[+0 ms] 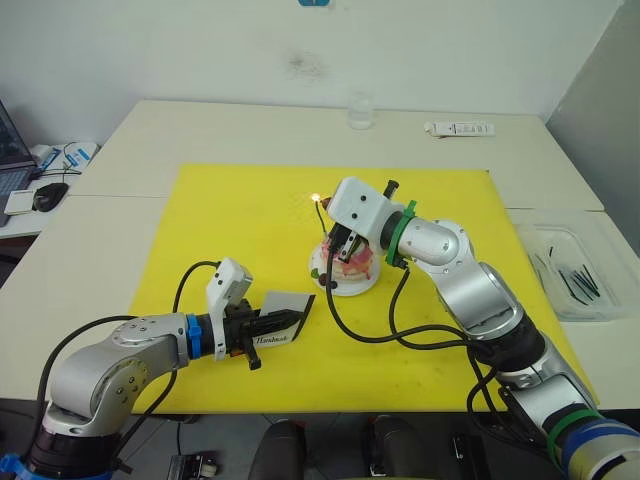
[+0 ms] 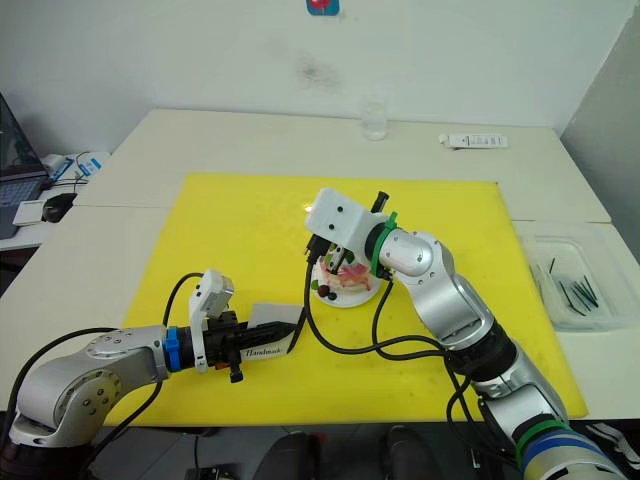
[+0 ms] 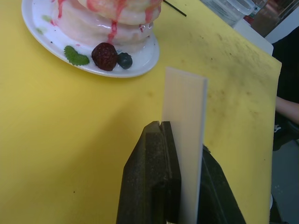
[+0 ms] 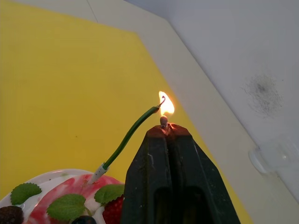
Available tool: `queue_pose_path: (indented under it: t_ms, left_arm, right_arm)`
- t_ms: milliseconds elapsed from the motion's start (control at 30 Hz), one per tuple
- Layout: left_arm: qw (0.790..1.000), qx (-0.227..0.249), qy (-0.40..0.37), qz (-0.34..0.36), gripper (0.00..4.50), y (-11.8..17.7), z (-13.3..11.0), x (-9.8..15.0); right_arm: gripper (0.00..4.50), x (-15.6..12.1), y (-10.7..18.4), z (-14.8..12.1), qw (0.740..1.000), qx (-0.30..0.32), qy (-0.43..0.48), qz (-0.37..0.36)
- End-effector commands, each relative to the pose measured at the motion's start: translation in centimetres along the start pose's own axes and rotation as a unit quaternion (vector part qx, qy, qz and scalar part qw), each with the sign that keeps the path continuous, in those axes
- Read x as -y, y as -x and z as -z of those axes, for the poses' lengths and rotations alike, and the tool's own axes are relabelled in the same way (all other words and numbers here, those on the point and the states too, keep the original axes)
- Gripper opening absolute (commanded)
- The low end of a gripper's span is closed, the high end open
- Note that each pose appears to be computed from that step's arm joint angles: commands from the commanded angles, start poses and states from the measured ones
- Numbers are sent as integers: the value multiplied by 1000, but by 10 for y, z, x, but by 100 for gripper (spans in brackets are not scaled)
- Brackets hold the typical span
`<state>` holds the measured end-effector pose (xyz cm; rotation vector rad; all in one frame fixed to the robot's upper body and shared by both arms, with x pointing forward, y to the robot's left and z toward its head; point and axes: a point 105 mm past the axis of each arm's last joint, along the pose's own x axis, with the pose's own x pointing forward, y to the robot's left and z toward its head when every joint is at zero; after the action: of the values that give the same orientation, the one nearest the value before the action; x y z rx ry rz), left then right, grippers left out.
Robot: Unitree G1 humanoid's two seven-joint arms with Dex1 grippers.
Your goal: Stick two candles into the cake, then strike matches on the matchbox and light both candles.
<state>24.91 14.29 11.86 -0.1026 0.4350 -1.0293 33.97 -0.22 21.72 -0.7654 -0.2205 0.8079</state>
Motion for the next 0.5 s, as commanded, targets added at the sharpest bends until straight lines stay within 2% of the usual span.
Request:
queue_pose_path:
  t_ms: [33,500]
  left_arm:
    - [1000,15,-12,19,0,-1,-9,8]
    - [1000,15,-13,21,0,-2,-9,8]
  right_arm:
    - [8,9,7,-15,999,27,6,21]
    - [8,9,8,-16,999,25,6,19]
